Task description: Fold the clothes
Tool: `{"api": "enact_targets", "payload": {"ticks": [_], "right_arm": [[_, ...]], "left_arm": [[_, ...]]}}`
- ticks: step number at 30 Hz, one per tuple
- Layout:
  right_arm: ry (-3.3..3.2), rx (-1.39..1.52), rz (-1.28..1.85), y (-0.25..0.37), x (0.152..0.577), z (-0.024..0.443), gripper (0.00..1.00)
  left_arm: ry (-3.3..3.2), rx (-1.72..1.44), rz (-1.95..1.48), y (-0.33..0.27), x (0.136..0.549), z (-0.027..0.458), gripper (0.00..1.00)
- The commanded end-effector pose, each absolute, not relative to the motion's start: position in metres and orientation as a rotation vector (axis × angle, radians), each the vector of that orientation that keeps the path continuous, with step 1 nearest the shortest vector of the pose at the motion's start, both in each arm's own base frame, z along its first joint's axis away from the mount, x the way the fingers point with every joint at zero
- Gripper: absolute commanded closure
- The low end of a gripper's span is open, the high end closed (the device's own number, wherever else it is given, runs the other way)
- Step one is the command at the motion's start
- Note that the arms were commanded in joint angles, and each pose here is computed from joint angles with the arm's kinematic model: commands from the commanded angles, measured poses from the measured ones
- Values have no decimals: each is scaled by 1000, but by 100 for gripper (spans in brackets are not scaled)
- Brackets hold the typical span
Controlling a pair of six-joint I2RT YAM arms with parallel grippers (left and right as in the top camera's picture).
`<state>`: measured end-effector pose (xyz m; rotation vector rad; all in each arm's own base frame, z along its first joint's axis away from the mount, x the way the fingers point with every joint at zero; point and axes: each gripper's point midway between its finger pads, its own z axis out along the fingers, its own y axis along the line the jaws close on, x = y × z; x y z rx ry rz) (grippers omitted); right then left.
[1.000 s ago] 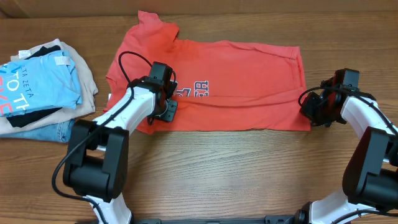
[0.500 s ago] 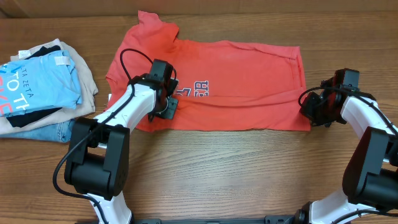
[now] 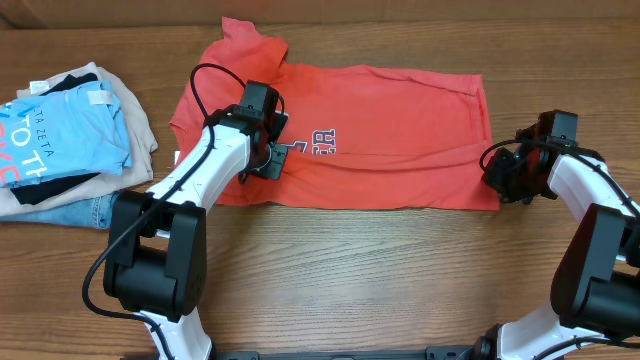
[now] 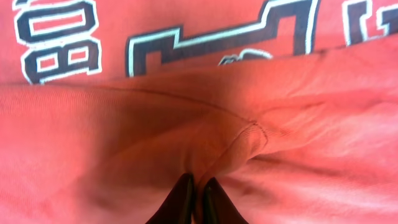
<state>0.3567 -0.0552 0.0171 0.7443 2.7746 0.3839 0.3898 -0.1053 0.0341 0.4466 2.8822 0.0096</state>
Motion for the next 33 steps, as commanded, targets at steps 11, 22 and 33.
{"api": "enact_targets", "payload": {"ticks": [11, 22, 33], "right_arm": [[2780, 728, 371, -54, 356, 16, 84], [2778, 727, 370, -55, 357, 16, 84], [2790, 730, 390, -52, 354, 16, 84]], "left_arm": [[2738, 392, 12, -113, 426, 49, 90], [2749, 365, 1, -113, 426, 45, 62], [2908, -115, 55, -45, 397, 51, 65]]}}
